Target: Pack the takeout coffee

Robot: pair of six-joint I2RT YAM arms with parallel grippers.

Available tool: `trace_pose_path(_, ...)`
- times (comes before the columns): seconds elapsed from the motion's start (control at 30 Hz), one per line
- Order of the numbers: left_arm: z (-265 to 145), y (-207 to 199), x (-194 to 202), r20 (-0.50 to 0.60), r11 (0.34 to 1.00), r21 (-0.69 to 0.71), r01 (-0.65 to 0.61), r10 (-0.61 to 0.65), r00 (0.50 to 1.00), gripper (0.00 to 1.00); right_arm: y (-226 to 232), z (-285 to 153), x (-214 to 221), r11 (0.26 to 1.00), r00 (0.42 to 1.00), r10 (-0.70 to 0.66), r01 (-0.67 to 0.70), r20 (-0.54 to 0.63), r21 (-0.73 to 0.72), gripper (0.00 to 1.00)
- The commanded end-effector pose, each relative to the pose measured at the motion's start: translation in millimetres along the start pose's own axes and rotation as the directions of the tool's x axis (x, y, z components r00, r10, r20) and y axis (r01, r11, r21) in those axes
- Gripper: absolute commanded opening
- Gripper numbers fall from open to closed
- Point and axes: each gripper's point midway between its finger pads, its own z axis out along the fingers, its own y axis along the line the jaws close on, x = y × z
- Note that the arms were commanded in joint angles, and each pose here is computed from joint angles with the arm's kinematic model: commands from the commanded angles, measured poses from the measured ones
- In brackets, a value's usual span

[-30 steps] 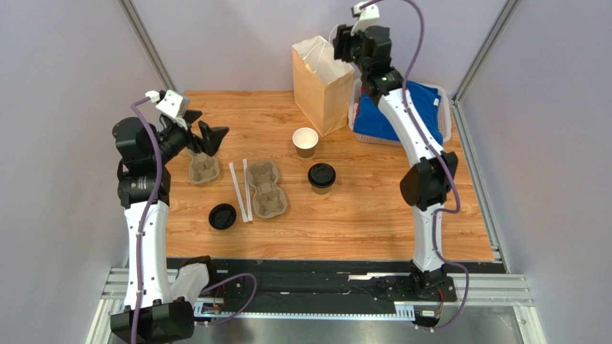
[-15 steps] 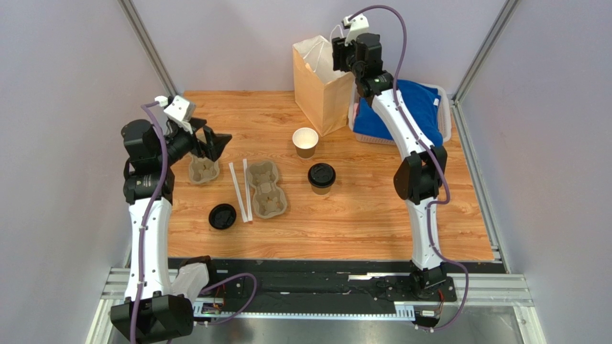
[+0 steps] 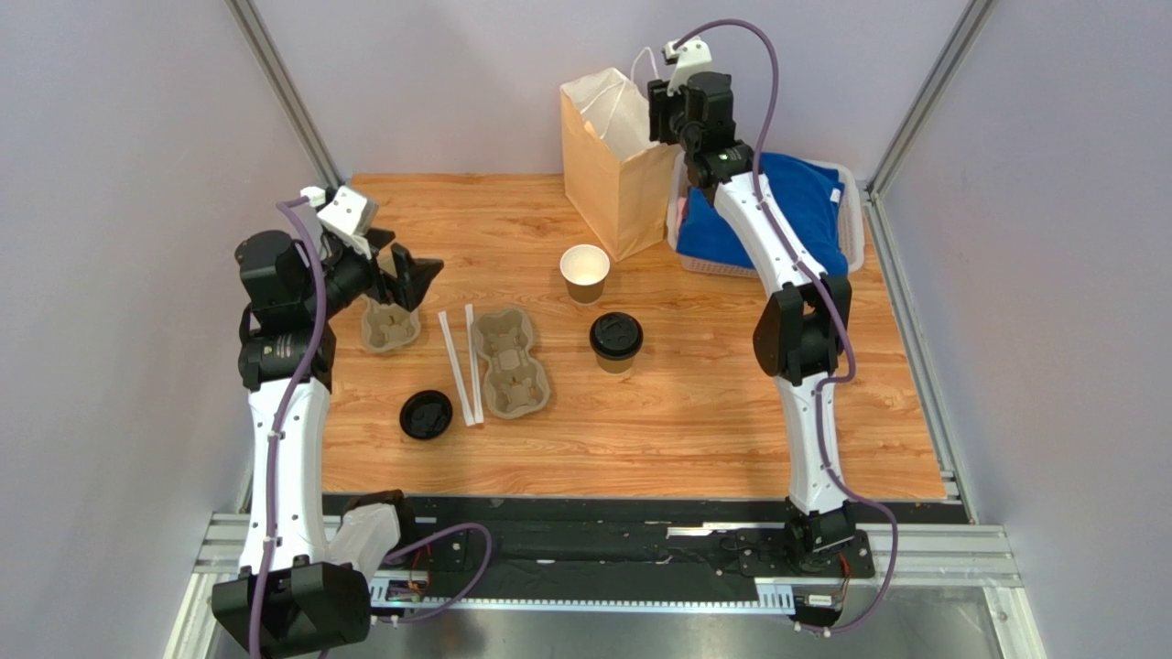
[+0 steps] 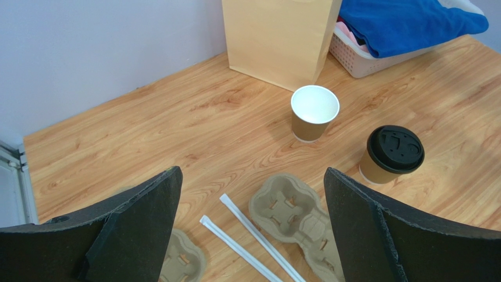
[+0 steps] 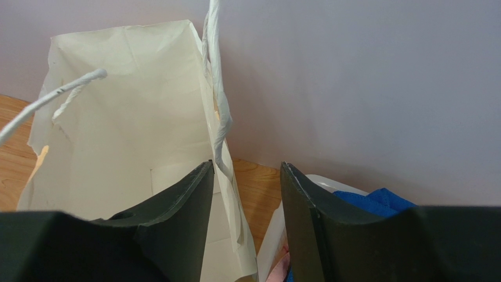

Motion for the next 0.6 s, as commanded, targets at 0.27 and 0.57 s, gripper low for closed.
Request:
trace_pose_path(0.27,4,5,4,-0.019,1.000,-0.005,-0.025,0.025,0.999,0.99,9,12,-21,0.996,0.994,0.012,-0.003,0.106,-0.085,0.03)
trace_pose_path(0.57,3,9,0,-0.021,0.999,-0.025,-0.022,0.021,1.000,0.99,-3,-14,-97,0.995,0.958,0.081,-0.062,0.275,-0.078,0.00)
